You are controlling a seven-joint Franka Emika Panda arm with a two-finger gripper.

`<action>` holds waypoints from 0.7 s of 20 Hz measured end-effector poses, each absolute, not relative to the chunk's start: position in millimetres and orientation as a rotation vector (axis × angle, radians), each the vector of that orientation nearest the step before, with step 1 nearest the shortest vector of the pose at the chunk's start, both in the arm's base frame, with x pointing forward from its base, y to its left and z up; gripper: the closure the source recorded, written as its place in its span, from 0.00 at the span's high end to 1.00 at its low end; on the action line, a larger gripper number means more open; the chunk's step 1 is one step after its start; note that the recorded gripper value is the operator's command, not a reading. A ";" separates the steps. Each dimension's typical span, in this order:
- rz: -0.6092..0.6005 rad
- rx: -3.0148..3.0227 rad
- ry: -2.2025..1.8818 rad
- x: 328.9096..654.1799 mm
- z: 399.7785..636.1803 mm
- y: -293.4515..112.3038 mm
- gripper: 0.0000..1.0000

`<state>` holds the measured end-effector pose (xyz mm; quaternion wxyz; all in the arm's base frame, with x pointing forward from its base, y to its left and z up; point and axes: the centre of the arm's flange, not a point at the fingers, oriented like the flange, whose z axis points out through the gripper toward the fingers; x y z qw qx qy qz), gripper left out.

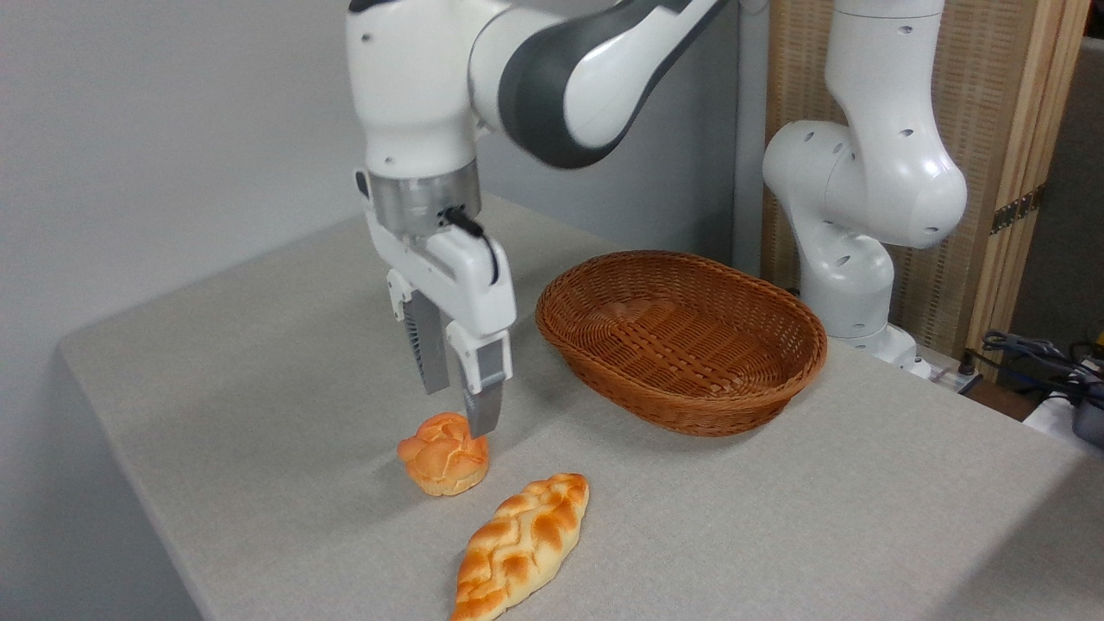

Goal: Put bread into the basket
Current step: 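Lower the open gripper down onto the round golden bun, then close the gripper around the round bun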

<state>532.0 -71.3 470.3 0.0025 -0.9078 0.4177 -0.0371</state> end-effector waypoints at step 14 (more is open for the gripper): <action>-0.027 -2.848 1.359 539.6 427.4 -87.7 0.46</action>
